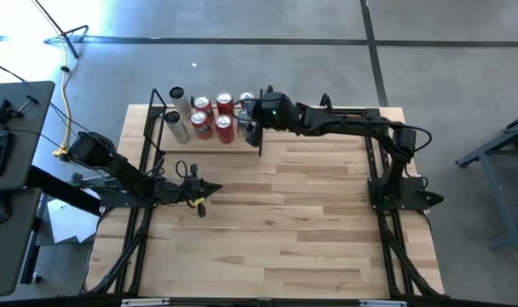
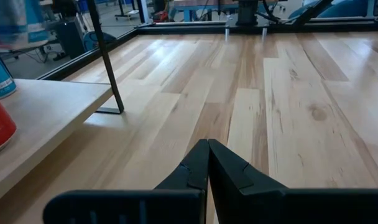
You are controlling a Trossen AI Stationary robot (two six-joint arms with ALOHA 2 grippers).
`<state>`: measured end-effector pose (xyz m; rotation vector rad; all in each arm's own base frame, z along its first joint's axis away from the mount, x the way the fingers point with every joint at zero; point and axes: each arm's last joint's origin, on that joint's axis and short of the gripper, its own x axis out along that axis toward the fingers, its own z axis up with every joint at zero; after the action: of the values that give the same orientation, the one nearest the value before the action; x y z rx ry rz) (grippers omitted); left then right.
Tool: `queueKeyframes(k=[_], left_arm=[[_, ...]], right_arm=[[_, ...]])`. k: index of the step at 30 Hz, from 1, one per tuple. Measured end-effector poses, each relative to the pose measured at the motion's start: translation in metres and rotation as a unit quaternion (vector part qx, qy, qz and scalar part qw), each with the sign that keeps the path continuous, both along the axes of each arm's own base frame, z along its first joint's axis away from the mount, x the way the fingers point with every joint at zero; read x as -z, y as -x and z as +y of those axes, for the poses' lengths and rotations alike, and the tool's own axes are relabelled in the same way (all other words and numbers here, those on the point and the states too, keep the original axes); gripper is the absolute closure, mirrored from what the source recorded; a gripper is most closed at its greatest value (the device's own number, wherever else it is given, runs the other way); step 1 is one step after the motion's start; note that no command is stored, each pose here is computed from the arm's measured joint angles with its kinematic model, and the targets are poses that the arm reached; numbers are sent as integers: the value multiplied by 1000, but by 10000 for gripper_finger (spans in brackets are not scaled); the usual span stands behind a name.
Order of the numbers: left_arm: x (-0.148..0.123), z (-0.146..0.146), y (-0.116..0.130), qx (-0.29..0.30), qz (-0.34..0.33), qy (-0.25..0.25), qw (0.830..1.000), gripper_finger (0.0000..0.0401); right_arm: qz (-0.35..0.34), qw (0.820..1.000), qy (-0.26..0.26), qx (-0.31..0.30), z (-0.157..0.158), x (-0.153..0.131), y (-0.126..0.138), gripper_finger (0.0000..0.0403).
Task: Place canned beverage on shelf
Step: Put the blue soda can aligned with the other blue soda can on the shelf
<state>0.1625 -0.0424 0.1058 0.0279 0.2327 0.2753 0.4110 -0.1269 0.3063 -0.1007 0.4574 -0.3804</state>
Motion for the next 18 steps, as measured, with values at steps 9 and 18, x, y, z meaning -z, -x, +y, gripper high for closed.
queueKeyframes(k=[9, 18], left_arm=[[0, 0, 0, 0, -1, 0, 1000, 401], [0, 0, 0, 0, -1, 0, 1000, 401]], right_arm=[[23, 1000, -6, 3, -21, 23, -5, 186], [33, 999, -16, 6, -30, 33, -6, 186]])
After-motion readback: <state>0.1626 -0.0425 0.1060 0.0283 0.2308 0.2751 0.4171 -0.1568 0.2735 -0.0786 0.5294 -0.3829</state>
